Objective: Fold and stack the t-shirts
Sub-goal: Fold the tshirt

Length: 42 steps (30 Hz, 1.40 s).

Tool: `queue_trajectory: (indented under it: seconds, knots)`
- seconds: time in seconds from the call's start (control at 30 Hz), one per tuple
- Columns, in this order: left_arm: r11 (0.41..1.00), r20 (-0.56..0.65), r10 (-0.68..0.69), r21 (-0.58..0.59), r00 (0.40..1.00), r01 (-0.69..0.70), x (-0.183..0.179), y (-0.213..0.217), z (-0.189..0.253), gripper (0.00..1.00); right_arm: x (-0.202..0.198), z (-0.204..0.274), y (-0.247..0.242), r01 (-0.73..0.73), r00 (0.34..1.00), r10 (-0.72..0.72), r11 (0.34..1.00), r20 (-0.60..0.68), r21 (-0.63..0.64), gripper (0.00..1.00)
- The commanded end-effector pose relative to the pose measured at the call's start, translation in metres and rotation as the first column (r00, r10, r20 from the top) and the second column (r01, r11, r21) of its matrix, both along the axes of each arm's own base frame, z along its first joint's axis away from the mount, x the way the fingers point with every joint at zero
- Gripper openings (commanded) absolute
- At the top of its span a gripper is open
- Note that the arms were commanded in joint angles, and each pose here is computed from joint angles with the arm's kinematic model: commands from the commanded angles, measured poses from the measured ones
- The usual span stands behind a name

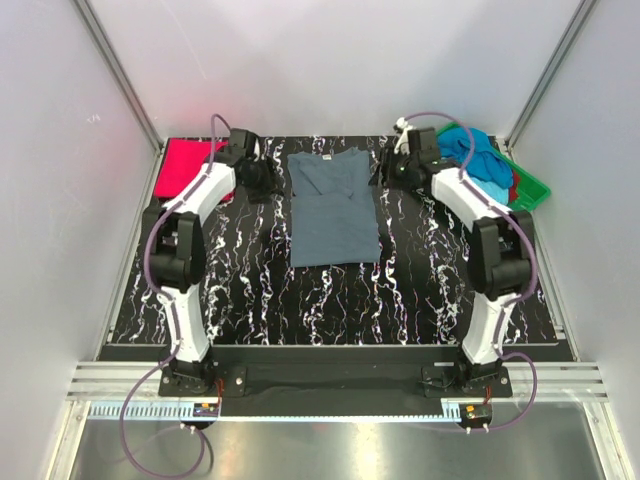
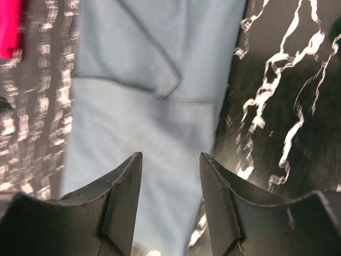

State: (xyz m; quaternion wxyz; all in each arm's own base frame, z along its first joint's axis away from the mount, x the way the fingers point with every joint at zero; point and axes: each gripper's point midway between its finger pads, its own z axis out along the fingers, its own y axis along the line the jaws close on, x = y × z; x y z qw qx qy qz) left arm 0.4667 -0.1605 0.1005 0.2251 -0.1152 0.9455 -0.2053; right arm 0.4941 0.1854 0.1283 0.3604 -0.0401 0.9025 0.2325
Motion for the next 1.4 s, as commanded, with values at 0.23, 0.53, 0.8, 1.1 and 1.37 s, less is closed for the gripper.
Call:
queue_trajectory:
  seconds: [0.23,0.53,0.8,1.1,1.37]
  knots:
    - [0.992,-0.076,-0.110,-0.071,0.991,0.104,-0.109,-0.022,-0.005,0.55,-0.116,-0.009,0.012,-0.009,0.948,0.066,0.984,-0.313,0.179,0.61]
    - [0.980,-0.115,-0.121,-0.170,0.986,0.101,-0.131,-0.043,-0.047,0.54,-0.139,-0.037,0.018,-0.045,0.928,0.127,0.972,-0.351,0.232,0.54]
    - [0.970,-0.107,-0.167,-0.198,0.980,0.144,-0.128,-0.059,-0.058,0.45,-0.150,-0.068,0.020,-0.049,0.917,0.145,0.965,-0.371,0.256,0.51]
    - [0.981,-0.150,-0.154,-0.143,0.977,0.133,-0.138,-0.050,-0.074,0.38,-0.157,-0.077,0.011,-0.028,0.924,0.109,0.975,-0.366,0.220,0.52]
    - [0.991,-0.132,-0.129,-0.056,0.983,0.123,-0.134,-0.039,-0.069,0.54,-0.149,-0.063,0.005,0.008,0.940,0.055,0.983,-0.336,0.183,0.58]
